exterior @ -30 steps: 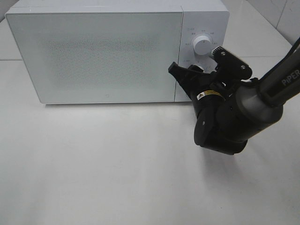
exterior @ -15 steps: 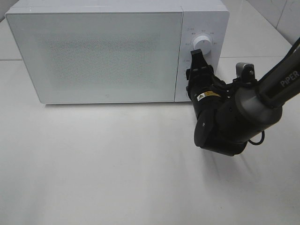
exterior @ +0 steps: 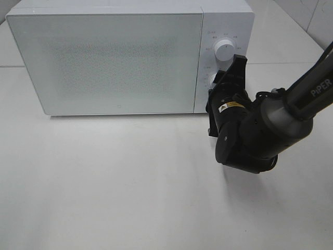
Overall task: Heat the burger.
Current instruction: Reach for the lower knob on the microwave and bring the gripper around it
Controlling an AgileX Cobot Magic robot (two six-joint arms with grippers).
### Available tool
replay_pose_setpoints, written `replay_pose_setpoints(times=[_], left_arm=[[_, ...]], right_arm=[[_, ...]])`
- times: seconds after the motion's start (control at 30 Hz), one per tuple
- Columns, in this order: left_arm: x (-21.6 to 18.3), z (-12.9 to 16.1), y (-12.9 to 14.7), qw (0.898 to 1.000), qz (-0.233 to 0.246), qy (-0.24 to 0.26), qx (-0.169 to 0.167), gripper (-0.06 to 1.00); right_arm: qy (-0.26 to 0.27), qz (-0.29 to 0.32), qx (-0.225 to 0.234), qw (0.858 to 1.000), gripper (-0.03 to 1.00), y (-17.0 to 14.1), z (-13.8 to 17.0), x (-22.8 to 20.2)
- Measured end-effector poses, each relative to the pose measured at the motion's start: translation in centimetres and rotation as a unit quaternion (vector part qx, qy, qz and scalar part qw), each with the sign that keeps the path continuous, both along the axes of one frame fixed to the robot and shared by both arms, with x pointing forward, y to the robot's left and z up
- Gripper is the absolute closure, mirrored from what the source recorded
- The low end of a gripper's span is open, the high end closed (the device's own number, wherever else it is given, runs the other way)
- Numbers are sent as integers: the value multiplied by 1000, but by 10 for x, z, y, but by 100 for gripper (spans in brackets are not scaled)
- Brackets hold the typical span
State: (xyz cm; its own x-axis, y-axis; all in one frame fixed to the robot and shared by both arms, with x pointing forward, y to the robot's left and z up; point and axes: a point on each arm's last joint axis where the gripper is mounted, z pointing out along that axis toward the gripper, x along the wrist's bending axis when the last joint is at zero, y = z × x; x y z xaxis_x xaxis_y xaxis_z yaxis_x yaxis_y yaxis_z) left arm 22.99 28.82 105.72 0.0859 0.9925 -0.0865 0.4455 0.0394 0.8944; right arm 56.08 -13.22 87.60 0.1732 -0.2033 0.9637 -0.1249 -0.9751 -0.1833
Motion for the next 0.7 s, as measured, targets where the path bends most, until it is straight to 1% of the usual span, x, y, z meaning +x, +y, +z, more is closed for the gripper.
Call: replay_pose_setpoints(times=[0.2, 0.7], left_arm=[[0, 0, 0, 1000, 0, 0, 0, -4], [0, 0, 0, 1000, 0, 0, 0, -4]], right_arm=[[-1, -2, 8, 1000, 53, 0, 0, 0], [0, -2, 5, 1000, 53, 0, 0, 0]])
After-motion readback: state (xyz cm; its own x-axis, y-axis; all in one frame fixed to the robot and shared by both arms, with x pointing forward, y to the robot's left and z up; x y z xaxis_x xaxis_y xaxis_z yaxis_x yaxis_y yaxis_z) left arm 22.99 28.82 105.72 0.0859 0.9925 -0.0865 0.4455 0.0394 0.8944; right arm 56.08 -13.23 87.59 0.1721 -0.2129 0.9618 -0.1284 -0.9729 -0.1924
